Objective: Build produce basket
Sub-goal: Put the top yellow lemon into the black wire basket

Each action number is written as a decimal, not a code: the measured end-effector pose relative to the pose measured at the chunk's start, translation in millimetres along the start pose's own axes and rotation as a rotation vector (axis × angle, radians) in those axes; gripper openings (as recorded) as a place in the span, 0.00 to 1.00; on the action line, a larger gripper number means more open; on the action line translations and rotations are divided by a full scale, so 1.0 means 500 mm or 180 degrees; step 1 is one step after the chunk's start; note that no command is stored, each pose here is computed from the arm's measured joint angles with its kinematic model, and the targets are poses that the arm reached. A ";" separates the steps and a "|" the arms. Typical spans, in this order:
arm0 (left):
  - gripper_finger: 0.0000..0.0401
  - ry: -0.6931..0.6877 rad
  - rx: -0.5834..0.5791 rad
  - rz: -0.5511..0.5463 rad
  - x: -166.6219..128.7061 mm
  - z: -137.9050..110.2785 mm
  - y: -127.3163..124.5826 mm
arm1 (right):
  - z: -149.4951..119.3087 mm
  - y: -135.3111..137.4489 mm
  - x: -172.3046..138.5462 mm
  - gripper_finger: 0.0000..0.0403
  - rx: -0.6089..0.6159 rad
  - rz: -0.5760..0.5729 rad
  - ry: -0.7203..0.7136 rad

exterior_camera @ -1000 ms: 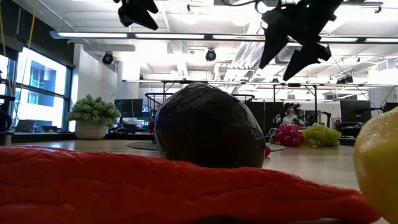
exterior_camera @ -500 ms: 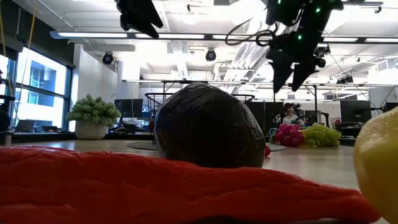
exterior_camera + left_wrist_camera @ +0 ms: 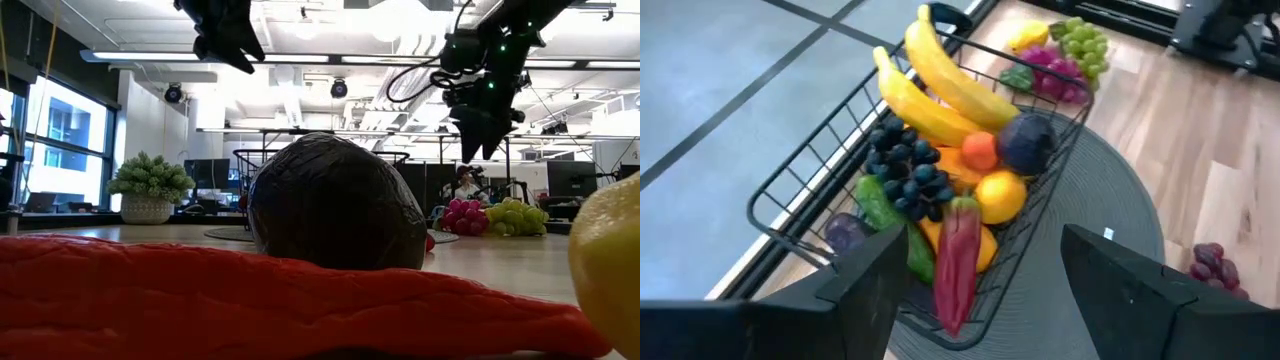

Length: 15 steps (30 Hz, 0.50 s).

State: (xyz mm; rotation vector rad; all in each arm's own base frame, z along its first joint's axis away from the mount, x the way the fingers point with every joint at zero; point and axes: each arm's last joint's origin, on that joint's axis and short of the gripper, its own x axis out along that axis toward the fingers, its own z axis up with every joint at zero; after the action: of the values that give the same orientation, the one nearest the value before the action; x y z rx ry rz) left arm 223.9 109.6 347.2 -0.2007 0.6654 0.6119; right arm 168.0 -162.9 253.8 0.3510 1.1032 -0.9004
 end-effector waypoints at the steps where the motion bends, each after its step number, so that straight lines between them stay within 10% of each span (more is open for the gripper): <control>1: 0.64 0.0000 -0.0014 0.0017 0.000 0.000 0.003 | 0.002 -0.010 0.003 0.91 -0.0014 -0.0005 0.0003; 15: 0.64 0.0003 -0.0154 0.0179 0.004 0.003 0.037 | 0.019 -0.041 0.123 0.91 -0.0417 -0.0043 0.0501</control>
State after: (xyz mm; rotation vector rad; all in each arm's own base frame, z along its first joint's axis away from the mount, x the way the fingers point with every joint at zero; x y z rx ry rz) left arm 215.0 126.2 347.2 -0.2279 0.6594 0.6822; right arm 167.7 -209.1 207.4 0.3102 1.3044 -0.8182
